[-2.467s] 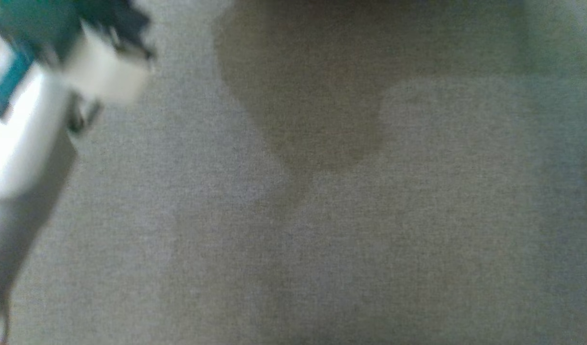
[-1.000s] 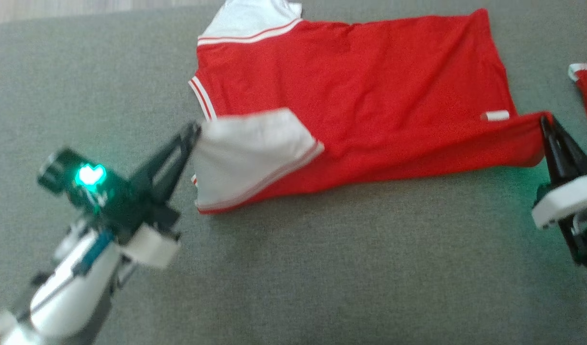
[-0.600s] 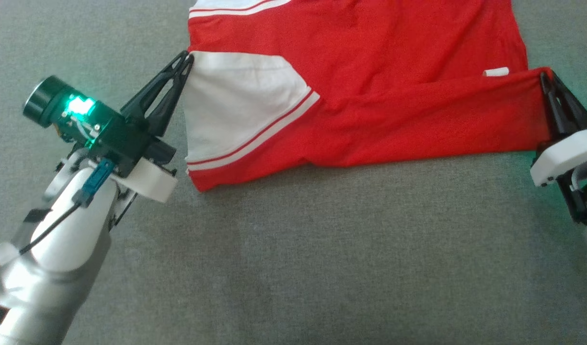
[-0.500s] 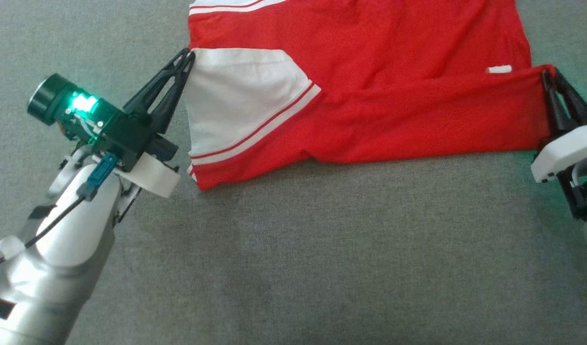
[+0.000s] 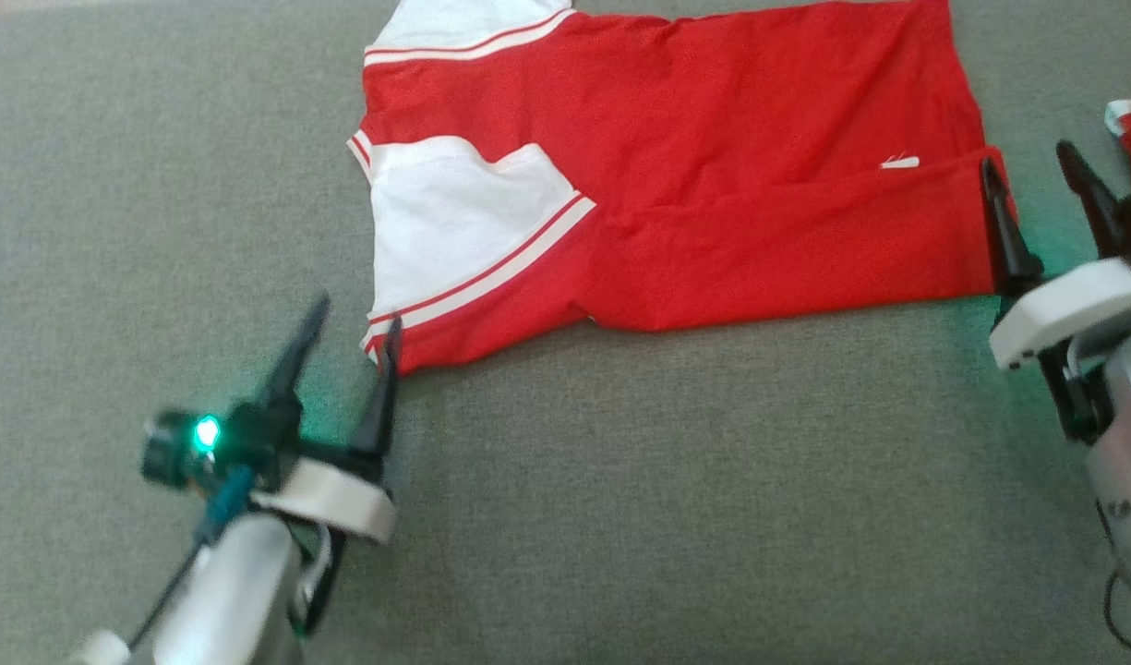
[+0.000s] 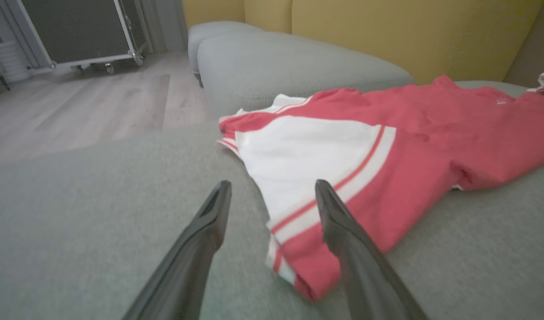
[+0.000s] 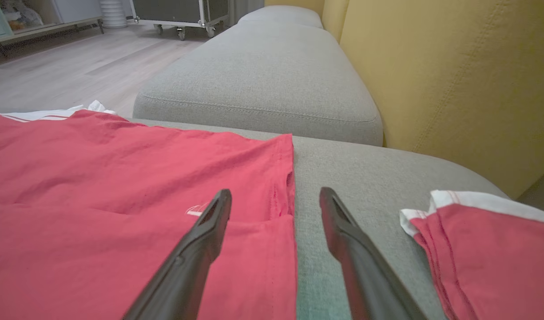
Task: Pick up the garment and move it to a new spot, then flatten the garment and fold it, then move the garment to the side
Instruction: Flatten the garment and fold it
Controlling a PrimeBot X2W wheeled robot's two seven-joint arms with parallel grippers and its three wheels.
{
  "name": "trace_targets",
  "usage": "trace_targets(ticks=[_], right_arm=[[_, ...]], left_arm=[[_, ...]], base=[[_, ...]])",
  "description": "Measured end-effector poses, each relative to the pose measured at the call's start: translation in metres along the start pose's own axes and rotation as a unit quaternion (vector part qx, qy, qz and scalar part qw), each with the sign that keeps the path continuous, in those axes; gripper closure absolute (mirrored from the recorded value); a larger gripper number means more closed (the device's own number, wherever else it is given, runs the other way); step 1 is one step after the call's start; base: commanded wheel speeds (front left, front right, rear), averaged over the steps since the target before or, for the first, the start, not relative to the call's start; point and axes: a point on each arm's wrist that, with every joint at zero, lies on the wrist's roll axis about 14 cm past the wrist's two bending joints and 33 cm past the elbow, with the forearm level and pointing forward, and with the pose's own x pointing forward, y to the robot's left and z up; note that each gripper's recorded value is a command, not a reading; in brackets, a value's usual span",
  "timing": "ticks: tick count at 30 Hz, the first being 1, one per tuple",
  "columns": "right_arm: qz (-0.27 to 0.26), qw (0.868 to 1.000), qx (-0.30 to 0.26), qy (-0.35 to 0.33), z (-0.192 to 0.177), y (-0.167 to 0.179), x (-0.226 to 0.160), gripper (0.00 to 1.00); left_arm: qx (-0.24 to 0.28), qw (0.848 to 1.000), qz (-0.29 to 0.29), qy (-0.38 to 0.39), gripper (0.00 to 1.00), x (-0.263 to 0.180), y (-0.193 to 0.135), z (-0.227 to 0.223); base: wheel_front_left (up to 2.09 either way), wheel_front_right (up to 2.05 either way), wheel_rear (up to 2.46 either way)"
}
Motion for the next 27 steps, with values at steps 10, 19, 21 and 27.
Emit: trace_targets(ticks=[10,19,21,27], right_arm=[[-0.012,1.0,0.01,-0.001,-0.004,-0.003,-0.018,0.0],[-0.017,1.0,0.017,0.015,-0.014,-0.003,-0.021,0.0],[-0.016,0.999,0.025,0.031,-0.025,0.001,-0.026,0.0],[-0.029,0.992,0.051,0.111,-0.061,0.0,-0.04,0.0]], left_arm=[[-0.036,0.996,-0.002,0.076,0.0,-0.021,-0.015,-0.048],[-0.036,0.994,-0.027,0.102,1.0,-0.015,-0.024,-0.057],[-0.032,0.994,-0.028,0.099,1.0,-0.016,-0.024,-0.055],[-0.019,0.997,-0.022,0.078,1.0,-0.022,-0.016,-0.041]], base=[[0.0,0.0,0.0],[0.0,0.0,0.0],[0.0,0.0,0.0],[0.0,0.0,0.0]])
